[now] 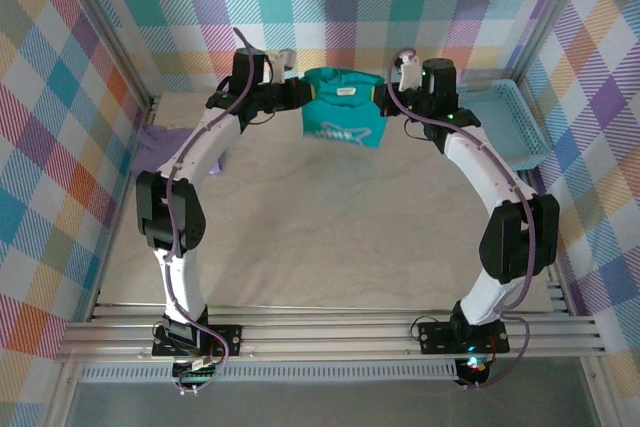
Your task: Fold the inside-out t-shirt
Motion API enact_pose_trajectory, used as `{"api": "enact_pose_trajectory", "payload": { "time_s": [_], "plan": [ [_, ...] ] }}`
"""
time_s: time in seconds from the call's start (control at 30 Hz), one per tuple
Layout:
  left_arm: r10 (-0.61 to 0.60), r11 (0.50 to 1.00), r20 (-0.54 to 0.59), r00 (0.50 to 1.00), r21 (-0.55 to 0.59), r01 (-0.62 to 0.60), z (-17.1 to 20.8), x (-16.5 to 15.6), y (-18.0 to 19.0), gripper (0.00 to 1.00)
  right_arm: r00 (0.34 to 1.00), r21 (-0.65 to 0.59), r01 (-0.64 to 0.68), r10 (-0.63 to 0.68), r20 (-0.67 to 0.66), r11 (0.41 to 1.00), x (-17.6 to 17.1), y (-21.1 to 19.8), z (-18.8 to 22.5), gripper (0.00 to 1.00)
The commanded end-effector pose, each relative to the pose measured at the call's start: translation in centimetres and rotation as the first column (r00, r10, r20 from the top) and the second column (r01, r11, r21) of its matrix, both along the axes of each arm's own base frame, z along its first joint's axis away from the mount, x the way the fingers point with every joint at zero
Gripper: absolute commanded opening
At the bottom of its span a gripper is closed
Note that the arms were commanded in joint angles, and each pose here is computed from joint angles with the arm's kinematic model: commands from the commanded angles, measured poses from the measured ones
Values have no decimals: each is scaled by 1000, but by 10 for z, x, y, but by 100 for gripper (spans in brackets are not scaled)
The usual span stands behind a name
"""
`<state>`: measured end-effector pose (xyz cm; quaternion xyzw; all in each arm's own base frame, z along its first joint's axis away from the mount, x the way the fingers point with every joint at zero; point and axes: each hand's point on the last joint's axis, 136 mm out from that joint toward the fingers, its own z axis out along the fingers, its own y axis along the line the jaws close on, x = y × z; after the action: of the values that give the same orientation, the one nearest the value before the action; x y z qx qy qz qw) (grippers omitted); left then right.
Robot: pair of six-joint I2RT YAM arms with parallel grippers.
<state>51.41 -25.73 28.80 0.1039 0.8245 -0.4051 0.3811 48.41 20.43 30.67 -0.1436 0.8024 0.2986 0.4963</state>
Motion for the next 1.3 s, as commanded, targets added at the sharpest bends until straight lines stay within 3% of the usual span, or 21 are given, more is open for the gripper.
{"api": "enact_pose_trajectory", "payload": {
  "time_s": [0.0, 0.2, 0.37, 0.57, 0.73, 0.93, 1.27],
  "plan": [
    [11, 1000, -37, 999, 18, -10, -22, -9, 8, 0, 996, -9, -87, 87, 14, 996, -19, 7, -8, 0],
    [-16, 1000, -123, 992, 3, 16, -69, -70, 2, 0, 984, 66, -123, 130, -123, 990, -74, 5, -55, 0],
    [-70, 997, -175, 982, 16, 74, -92, -154, -11, 0, 955, 117, -93, 122, -271, 989, -143, -7, -88, 0],
    [-76, 992, -271, 960, 75, 100, -135, -220, -22, 0, 919, 89, -37, 69, -387, 995, -197, -27, -127, 0],
    [-60, 990, -323, 944, 100, 97, -156, -228, -25, 0, 896, 49, -24, 44, -442, 999, -201, -32, -149, 0],
    [-18, 985, -376, 927, 150, 80, -176, -223, -24, 0, 871, -17, -13, 3, -491, 1000, -184, -33, -169, 0],
    [71, 965, -444, 893, 256, 50, -222, -190, -22, 1, 806, -112, -26, -46, -590, 993, -154, -31, -210, 0]
  ]
}}
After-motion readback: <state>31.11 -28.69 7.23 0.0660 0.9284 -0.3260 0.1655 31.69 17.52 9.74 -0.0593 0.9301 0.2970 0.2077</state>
